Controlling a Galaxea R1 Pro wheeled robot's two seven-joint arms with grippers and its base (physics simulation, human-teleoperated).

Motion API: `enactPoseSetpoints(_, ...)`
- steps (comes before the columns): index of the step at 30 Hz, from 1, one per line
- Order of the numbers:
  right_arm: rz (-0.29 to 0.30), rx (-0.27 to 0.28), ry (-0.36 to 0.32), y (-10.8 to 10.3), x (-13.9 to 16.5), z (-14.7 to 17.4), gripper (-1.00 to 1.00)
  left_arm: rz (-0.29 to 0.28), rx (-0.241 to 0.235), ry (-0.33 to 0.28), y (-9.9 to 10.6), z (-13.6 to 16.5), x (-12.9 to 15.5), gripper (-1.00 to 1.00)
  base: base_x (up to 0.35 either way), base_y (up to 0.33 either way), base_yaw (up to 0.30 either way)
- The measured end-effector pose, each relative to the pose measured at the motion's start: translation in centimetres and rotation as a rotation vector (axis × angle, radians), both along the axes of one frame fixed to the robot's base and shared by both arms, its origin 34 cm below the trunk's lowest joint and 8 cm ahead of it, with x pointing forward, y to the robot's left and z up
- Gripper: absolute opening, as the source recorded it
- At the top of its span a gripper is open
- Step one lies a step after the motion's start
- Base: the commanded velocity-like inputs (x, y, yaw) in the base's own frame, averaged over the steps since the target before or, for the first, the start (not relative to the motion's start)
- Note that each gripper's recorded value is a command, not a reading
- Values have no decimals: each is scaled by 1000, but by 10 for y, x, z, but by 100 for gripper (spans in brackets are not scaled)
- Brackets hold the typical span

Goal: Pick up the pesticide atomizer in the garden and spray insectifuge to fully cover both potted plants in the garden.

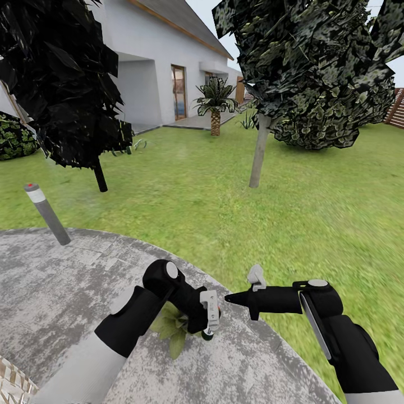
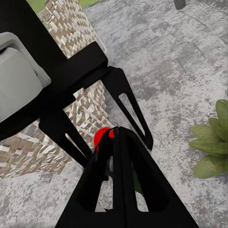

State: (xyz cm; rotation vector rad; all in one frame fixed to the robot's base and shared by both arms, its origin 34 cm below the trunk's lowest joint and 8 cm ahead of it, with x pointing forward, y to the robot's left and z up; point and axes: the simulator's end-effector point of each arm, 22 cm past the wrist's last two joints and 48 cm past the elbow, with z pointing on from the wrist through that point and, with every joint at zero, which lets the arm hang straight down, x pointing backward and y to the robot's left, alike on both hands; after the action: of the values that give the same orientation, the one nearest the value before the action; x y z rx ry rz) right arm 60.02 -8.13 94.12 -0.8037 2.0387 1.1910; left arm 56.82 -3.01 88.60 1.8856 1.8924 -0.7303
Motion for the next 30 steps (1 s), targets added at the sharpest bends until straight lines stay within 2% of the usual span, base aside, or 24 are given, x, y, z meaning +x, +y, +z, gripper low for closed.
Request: enactPoseSetpoints(30,2,1,0,1,0,0,-100,11,-1,-8,-2,7,6,-100,0,0,0)
